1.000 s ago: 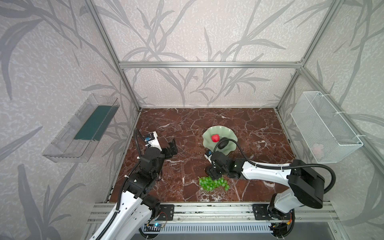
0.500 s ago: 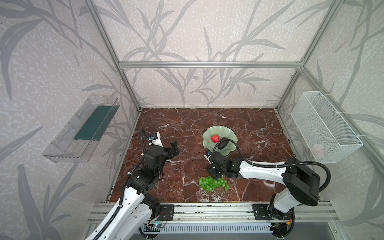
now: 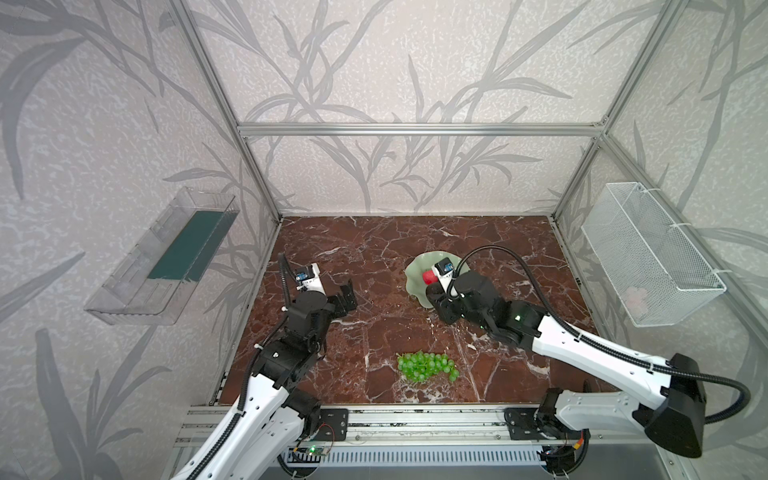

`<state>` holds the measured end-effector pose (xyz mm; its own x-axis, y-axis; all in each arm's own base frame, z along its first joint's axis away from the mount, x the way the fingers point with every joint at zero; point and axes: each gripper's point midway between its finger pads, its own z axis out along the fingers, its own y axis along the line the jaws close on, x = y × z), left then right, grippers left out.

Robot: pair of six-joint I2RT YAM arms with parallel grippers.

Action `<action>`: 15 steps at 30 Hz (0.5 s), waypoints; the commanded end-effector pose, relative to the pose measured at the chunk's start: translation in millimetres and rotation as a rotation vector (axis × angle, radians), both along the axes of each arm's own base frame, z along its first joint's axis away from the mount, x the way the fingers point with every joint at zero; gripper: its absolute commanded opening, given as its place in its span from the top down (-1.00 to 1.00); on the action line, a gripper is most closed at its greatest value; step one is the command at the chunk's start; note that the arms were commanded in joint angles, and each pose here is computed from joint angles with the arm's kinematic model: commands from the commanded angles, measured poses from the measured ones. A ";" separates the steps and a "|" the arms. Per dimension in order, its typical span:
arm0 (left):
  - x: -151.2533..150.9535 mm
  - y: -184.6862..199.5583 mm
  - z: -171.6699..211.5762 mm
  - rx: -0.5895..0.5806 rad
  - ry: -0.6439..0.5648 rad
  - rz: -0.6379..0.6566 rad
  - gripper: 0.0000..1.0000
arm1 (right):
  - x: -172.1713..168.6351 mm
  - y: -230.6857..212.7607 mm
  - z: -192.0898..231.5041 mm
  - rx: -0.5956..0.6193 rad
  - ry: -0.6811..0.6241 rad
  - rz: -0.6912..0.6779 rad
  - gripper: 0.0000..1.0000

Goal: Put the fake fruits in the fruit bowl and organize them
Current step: 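Place the second avocado with the right gripper into the bowl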

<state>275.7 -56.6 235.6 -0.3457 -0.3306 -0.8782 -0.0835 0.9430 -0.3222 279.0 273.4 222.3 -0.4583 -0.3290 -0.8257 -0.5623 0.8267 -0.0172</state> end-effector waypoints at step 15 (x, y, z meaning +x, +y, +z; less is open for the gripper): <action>-14.2 12.3 4.3 -0.010 -0.016 0.035 -0.99 | 99.5 31.6 -98.1 -0.140 0.094 0.023 0.13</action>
